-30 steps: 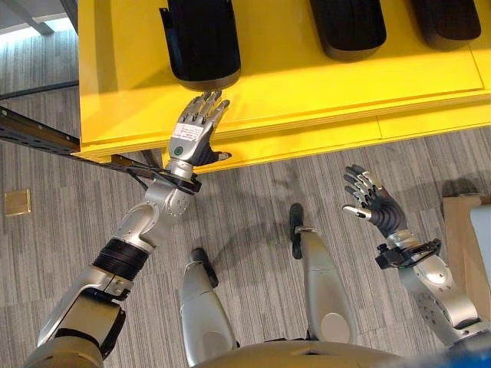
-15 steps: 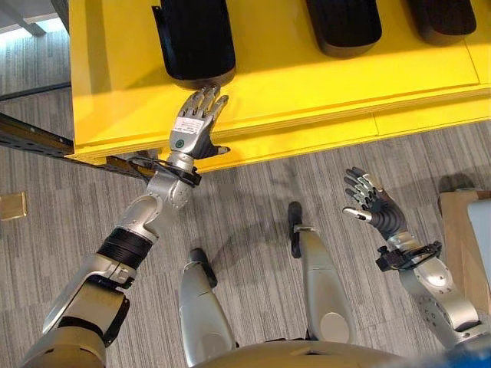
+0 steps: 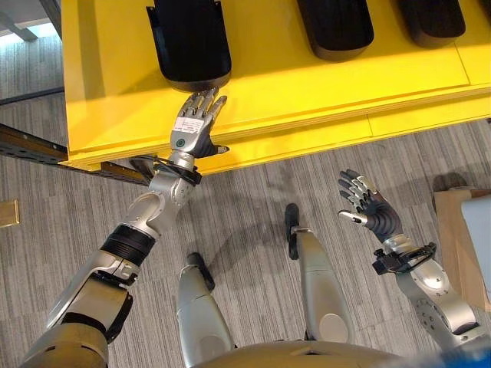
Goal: Move parts from the plastic box to the shelf.
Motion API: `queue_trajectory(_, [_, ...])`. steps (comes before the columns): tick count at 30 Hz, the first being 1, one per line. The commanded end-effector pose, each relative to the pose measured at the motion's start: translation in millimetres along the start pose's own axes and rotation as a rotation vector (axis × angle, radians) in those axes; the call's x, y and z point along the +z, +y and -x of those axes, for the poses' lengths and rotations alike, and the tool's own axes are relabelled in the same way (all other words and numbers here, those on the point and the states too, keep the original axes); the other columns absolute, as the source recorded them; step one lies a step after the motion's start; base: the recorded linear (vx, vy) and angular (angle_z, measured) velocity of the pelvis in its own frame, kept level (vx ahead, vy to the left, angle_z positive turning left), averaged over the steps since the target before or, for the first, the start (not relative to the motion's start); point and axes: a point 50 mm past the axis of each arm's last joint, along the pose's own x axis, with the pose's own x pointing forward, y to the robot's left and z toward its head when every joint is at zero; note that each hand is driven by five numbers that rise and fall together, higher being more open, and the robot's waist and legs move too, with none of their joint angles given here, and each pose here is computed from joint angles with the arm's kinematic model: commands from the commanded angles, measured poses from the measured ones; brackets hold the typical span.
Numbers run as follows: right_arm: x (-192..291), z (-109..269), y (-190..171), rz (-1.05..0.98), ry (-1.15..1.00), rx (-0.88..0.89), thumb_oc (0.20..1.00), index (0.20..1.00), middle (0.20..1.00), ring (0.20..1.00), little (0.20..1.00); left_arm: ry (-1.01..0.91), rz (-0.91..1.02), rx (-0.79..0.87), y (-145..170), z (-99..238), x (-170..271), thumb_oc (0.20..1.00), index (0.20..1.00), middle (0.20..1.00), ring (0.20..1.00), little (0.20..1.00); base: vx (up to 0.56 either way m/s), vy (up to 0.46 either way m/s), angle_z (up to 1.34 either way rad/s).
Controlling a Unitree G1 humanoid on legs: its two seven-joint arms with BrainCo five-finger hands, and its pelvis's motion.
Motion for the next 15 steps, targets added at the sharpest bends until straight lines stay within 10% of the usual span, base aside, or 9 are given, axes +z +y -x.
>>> queue_trajectory(1, [17.1, 7.2, -2.5, 0.021, -0.077, 0.007, 1.000, 1.000, 1.000, 1.000, 1.000, -0.016, -0.027, 0.073, 9.8, -9.6, -0.9, 1.000, 1.000, 1.000, 1.000, 1.000, 0.02, 0.007, -0.06])
queue_trajectory(15, [18.6, 7.7, -2.9, 0.031, -0.076, 0.017, 1.000, 1.000, 1.000, 1.000, 1.000, -0.006, -0.068, 0.096, 17.0, -19.5, -6.4, 1.000, 1.000, 1.000, 1.000, 1.000, 0.02, 0.005, -0.01])
